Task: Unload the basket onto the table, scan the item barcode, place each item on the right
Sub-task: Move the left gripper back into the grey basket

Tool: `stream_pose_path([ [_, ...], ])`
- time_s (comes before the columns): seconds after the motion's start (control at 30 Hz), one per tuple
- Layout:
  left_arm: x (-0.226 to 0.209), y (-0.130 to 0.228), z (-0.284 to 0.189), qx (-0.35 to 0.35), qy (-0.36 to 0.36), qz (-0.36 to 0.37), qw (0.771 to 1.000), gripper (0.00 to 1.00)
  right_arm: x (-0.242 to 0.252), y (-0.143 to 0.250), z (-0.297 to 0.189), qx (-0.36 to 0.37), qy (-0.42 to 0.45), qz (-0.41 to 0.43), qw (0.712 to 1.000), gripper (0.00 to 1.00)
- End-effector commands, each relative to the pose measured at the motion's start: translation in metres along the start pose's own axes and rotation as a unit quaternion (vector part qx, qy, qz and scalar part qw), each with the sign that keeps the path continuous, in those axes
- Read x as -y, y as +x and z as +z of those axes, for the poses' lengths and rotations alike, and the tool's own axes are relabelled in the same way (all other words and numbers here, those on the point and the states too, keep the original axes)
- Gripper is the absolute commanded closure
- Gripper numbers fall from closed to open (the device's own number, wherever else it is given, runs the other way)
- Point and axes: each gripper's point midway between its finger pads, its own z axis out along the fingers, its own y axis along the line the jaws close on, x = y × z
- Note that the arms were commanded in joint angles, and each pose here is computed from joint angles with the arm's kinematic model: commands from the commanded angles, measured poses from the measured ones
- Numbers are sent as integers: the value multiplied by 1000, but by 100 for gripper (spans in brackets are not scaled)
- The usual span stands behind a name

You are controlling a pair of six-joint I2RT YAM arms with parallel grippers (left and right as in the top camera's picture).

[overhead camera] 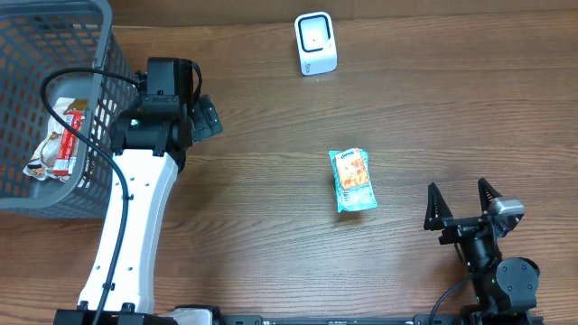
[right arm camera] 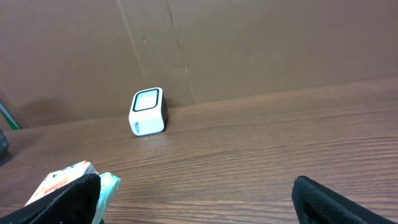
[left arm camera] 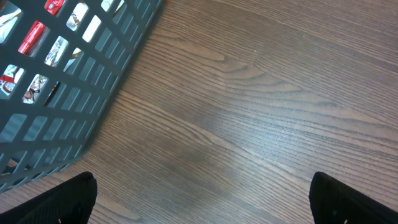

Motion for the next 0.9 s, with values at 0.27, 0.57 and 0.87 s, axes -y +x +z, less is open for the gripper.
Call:
stream_pose_path([
  [0.27, -2, -7, -5, 14, -3, -3, 1000, 0, 2, 1, 0, 4, 4, 3, 1000, 0],
  [0.57, 19, -11, -6, 14, 54, -22, 998, 0, 2, 1, 0, 4, 4, 3, 1000, 0],
  [0.87, 36, -81, -53, 141, 107, 127, 976, 15, 2, 1, 0, 4, 4, 3, 1000, 0],
])
